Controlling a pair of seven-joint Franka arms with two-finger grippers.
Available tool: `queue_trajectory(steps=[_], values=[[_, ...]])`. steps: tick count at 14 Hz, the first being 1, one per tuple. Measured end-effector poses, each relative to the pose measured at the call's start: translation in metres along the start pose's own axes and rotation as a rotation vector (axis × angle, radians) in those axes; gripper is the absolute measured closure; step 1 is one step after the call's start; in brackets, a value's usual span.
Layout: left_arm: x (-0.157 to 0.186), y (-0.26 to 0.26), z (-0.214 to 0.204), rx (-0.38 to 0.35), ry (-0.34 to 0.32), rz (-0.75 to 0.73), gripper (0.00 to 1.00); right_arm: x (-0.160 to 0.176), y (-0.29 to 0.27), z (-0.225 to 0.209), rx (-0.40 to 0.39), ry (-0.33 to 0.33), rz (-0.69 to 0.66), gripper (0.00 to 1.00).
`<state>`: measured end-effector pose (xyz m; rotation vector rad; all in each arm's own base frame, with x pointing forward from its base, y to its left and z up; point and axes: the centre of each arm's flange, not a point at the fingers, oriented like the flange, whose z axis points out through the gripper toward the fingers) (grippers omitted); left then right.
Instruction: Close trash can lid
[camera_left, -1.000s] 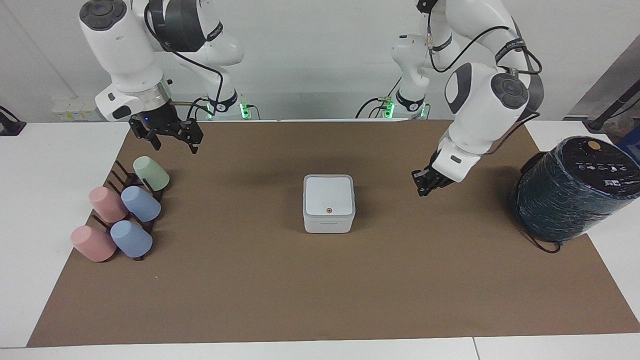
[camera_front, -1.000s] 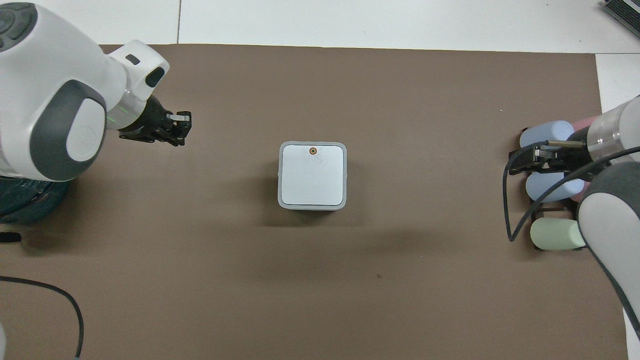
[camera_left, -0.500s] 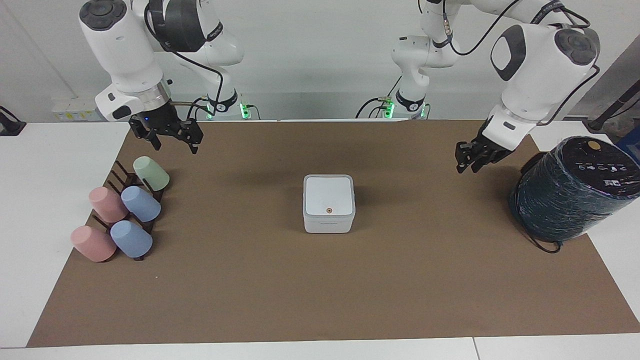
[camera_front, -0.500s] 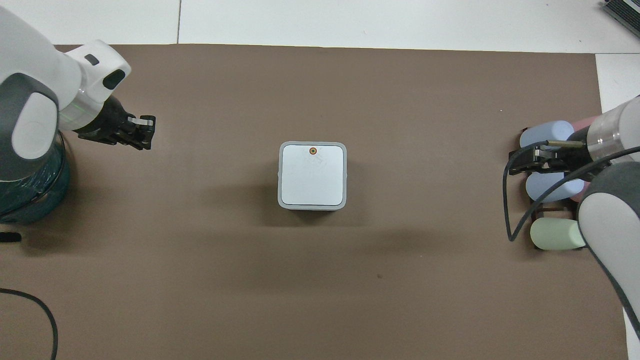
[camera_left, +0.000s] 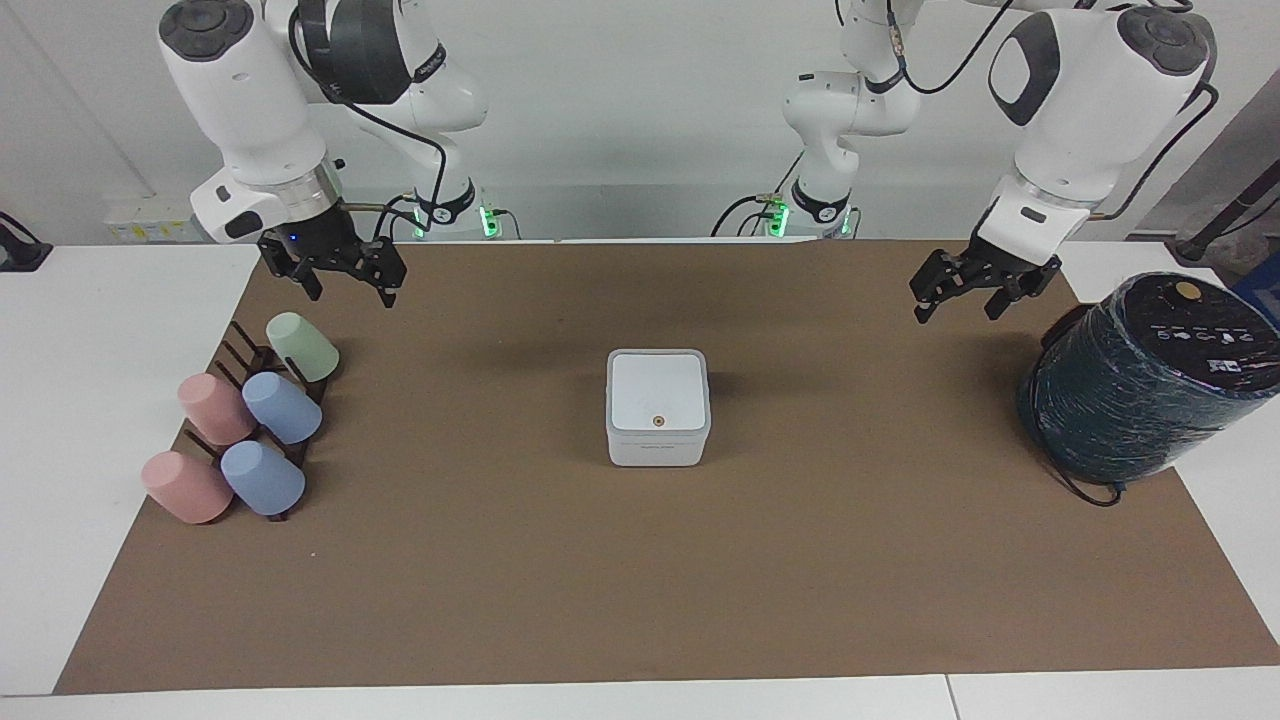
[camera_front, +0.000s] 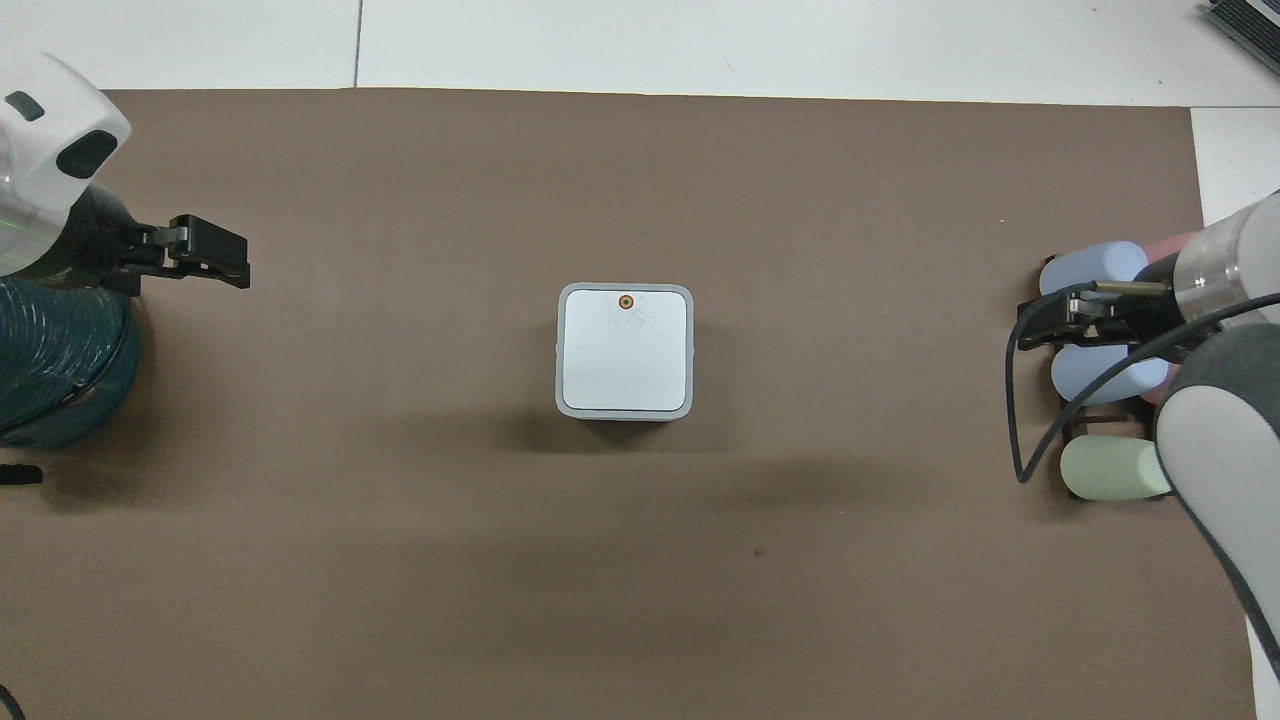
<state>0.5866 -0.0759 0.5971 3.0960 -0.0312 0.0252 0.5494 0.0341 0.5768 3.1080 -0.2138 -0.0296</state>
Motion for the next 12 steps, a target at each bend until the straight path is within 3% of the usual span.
queue_trajectory(steps=[6,9,12], values=[[0.0,-0.015,-0.004,0.006,0.008,0.035,0.0,0.0,0.0,0.0,0.0,0.0,0.0,0.0],[0.0,-0.02,-0.005,0.058,0.011,0.041,0.0,0.0,0.0,0.0,0.0,0.0,0.0,0.0],[0.0,-0.02,-0.005,0.064,0.014,0.042,0.0,0.0,0.0,0.0,0.0,0.0,0.0,0.0]])
